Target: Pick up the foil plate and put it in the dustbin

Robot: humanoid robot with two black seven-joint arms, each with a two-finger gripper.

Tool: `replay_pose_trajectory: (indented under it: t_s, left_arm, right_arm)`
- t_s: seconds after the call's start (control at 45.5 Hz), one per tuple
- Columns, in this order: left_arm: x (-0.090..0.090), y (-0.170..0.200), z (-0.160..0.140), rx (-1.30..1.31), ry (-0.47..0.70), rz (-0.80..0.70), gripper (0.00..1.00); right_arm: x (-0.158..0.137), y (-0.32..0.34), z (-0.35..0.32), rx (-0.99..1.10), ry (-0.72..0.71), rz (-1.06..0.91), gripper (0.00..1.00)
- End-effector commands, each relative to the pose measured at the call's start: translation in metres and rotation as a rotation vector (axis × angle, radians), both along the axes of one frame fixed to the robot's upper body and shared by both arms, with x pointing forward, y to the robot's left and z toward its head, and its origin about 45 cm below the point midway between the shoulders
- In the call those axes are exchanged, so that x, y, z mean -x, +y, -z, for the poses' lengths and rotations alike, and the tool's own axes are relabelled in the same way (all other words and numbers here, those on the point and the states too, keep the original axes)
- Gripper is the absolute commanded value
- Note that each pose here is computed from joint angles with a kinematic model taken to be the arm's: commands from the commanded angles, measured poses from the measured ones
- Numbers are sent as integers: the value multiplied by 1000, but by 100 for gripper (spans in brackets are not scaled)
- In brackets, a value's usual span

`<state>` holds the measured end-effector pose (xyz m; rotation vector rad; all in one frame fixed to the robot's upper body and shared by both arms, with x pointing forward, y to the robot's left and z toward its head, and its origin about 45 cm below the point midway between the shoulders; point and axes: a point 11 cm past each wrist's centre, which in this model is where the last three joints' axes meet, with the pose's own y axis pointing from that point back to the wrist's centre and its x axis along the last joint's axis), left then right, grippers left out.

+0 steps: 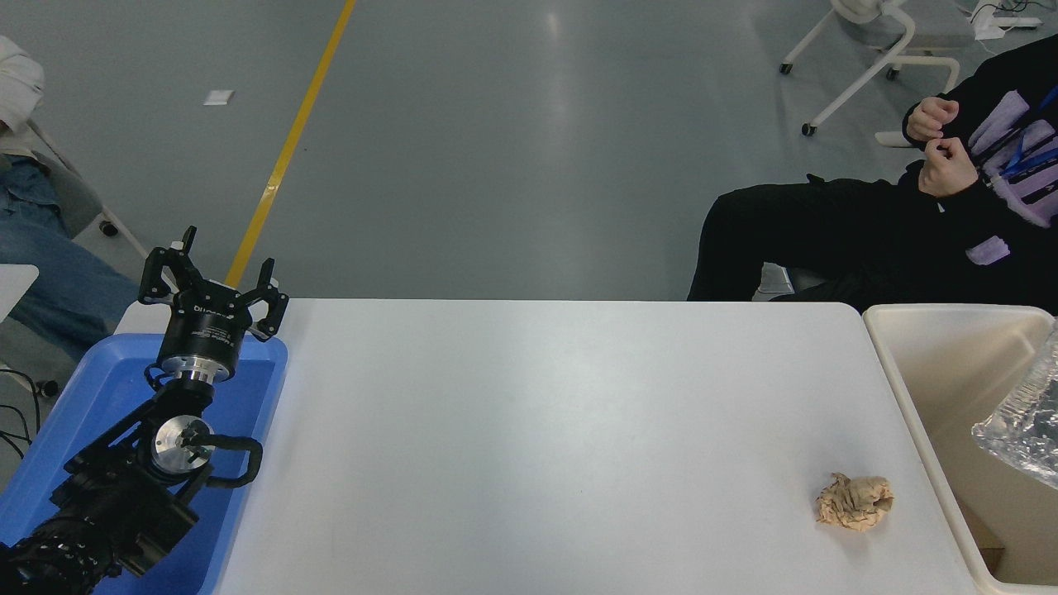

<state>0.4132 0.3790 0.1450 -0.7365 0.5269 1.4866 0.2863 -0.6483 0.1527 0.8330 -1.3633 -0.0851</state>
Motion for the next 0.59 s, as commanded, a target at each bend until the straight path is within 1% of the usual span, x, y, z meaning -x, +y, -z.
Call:
replay_pose_trajectory:
  t_s: [0.0,0.176,0.264,0.396,0.571]
  left_arm:
    - [0,0,0,0,0,0,99]
    - [0,0,0,0,0,0,99]
    - [0,0,0,0,0,0,99]
    - [0,0,0,0,0,0,99]
    - [0,0,0,-1,0,1,99]
  right_arm:
    - [-1,-6,-9,95,-80,28,94]
    - [-14,1,-15,70,-93,13,99]
    - [-10,-5,-22,61,-83,24,100]
    - [-26,10,-31,-28,-94,14,100]
    - [-24,37,-46,-111,30,-64,100]
